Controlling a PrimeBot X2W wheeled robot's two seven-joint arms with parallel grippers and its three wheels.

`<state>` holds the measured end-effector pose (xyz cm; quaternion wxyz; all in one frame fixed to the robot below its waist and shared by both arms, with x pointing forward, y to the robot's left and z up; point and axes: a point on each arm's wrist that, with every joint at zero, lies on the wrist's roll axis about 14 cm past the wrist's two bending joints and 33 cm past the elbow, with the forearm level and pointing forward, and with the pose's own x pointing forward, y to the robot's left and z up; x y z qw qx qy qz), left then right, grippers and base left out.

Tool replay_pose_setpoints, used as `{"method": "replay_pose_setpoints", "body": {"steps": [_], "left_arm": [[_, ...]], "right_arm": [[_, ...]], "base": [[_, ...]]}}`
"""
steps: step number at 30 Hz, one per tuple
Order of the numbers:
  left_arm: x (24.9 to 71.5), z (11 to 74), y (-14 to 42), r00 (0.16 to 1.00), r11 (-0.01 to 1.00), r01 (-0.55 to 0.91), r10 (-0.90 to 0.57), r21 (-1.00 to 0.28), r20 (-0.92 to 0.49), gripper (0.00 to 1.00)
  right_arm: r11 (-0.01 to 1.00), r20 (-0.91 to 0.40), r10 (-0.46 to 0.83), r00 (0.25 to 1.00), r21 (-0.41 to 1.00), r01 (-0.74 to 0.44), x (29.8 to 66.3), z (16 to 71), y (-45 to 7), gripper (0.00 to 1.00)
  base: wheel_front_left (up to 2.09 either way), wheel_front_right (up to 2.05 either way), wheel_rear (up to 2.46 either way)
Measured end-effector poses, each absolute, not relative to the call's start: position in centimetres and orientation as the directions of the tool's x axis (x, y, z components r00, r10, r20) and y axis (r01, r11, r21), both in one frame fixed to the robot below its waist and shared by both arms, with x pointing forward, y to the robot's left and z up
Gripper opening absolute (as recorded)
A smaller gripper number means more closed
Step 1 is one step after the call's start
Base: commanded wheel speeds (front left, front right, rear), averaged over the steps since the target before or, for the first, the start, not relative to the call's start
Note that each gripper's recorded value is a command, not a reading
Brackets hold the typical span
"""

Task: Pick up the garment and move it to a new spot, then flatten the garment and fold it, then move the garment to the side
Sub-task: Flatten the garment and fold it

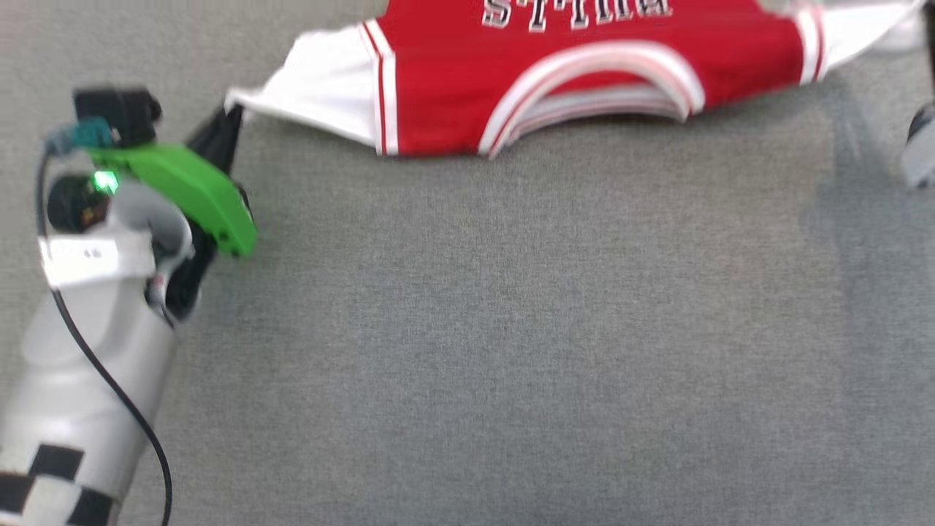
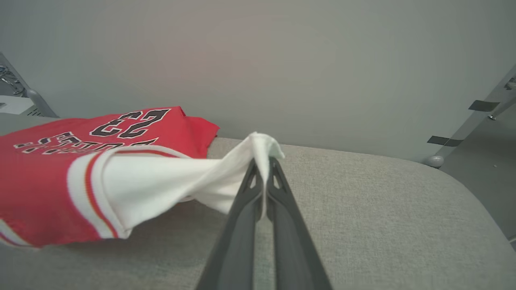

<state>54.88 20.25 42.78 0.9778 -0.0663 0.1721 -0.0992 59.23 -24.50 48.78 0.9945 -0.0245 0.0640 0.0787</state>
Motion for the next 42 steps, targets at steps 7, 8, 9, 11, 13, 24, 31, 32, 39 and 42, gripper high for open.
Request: {"method": "replay_pose_setpoints", "body": {"steps": [7,8,9,11,13,24,31,32,39,42], "left_arm": [[48.5,41.1,20.7,0.891,0.972,0.151,-0.212,-0.179,-0.401,0.0],[47.8,40.9,20.7,0.887,0.972,0.149,-0.212,-0.18,-0.41,0.0],[47.1,40.8,20.9,0.884,0.973,0.145,-0.208,-0.177,-0.418,0.0],[45.7,40.7,21.2,0.879,0.975,0.138,-0.2,-0.171,-0.432,0.0],[44.6,40.6,21.6,0.87,0.977,0.134,-0.197,-0.167,-0.451,0.0],[37.7,40.1,21.7,0.804,0.968,0.156,-0.241,-0.197,-0.544,0.0],[33.3,40.3,20.8,0.764,0.955,0.174,-0.285,-0.241,-0.579,0.0],[32.8,40.4,20.6,0.761,0.952,0.171,-0.292,-0.255,-0.579,0.0],[28.1,40.3,18.8,0.681,0.922,0.167,-0.364,-0.35,-0.635,0.0],[26.6,40.4,18.2,0.65,0.914,0.161,-0.382,-0.371,-0.657,0.0]], "right_arm": [[0.979,-0.277,0.191,0.942,-0.021,-0.205,52.5,46.1,-24.4,0.0],[0.977,-0.291,0.195,0.937,-0.022,-0.21,51.8,45.9,-24.5,0.0],[0.975,-0.311,0.202,0.929,-0.029,-0.222,50.9,45.7,-24.4,0.0],[0.971,-0.342,0.208,0.917,-0.042,-0.236,49.3,45.4,-24.6,0.0],[0.968,-0.372,0.212,0.904,-0.05,-0.247,47.9,45.1,-24.7,0.0],[0.972,-0.508,0.202,0.837,-0.002,-0.236,40.9,43.3,-25.6,0.0],[0.98,-0.59,0.189,0.785,0.063,-0.188,36.4,42.0,-26.7,0.0],[0.98,-0.594,0.19,0.782,0.071,-0.184,36.0,42.0,-26.8,0.0],[0.981,-0.673,0.194,0.714,0.136,-0.138,31.7,41.1,-27.7,0.0],[0.981,-0.718,0.19,0.67,0.158,-0.109,29.7,40.5,-28.3,0.0]], "base": [[0.0,0.0,0.0],[0.0,0.0,0.0],[0.0,0.0,0.0],[0.0,0.0,0.0],[0.0,0.0,0.0],[0.0,0.0,0.0],[0.0,0.0,0.0],[0.0,0.0,0.0],[0.0,0.0,0.0],[0.0,0.0,0.0]]}}
